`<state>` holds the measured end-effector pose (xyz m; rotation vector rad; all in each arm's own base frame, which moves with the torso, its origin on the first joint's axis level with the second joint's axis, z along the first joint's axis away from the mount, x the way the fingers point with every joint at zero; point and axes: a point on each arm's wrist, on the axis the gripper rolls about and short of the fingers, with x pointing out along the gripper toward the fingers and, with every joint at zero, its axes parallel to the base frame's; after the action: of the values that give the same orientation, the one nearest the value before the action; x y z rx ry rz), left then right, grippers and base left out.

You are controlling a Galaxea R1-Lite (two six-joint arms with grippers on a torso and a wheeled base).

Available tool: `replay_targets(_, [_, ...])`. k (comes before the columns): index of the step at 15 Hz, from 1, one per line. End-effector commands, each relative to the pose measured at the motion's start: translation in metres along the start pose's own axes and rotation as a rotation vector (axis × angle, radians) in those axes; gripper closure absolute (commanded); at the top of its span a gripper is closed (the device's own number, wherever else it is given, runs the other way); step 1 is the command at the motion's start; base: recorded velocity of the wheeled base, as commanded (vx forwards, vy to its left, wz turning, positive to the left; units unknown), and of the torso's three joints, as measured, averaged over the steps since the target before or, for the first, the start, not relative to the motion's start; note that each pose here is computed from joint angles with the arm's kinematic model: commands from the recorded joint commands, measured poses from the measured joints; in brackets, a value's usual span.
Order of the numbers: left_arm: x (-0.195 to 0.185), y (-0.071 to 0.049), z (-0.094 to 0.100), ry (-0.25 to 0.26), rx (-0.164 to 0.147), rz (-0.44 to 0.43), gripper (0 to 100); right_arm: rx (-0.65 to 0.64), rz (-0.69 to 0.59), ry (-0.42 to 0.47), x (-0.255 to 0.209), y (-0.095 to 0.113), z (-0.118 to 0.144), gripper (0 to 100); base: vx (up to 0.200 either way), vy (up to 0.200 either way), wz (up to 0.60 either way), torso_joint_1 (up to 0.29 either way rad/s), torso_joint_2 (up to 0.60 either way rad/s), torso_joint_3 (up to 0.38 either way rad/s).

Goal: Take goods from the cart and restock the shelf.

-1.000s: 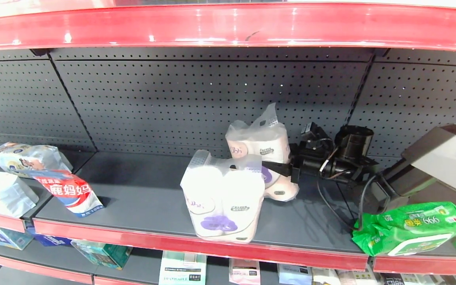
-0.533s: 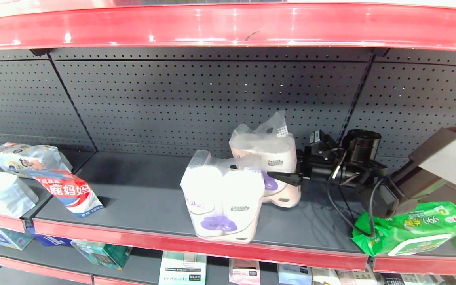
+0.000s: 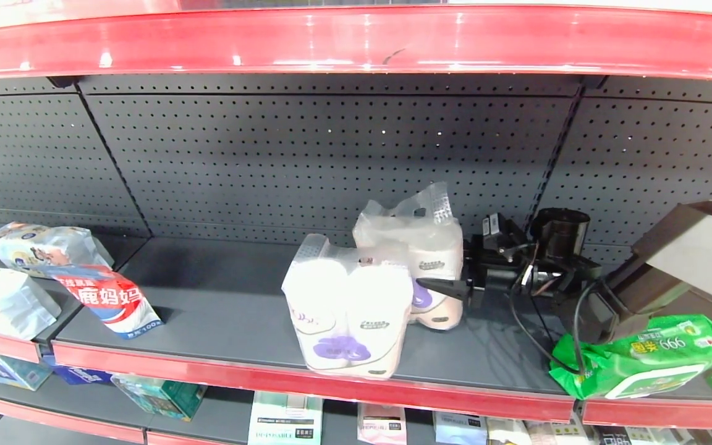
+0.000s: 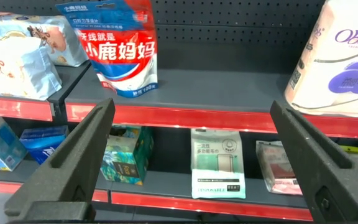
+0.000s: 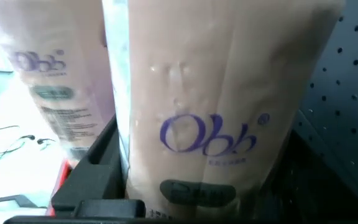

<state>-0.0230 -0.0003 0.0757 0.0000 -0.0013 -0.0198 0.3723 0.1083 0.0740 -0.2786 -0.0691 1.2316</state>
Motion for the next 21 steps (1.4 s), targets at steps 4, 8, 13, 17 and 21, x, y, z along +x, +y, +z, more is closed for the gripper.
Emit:
replay_targets(4, [0.000,0.000,0.000,0.001,0.000,0.000,0,0.026,-0.088,0.057,0.014,-0.004,-0.017,100,0.000,0.000,0.00,0.000,0.00,0.000])
replay_targets(8, [0.000,0.000,0.000,0.001,0.000,0.000,0,-0.005,-0.063,0.032,0.029,-0.006,-0.015,100,0.000,0.000,0.00,0.000,0.00,0.000])
replay_targets(13, [0.000,0.000,0.000,0.001,0.000,0.000,0,-0.010,-0.026,0.017,0.043,-0.001,-0.015,100,0.000,0.000,0.00,0.000,0.00,0.000])
replay_targets(17, [0.000,0.000,0.000,0.001,0.000,0.000,0,-0.018,0.022,-0.002,0.045,-0.002,-0.020,100,0.000,0.000,0.00,0.000,0.00,0.000])
replay_targets(21, [0.000,0.000,0.000,0.001,0.000,0.000,0,-0.028,0.011,-0.007,0.045,-0.004,-0.018,100,0.000,0.000,0.00,0.000,0.00,0.000])
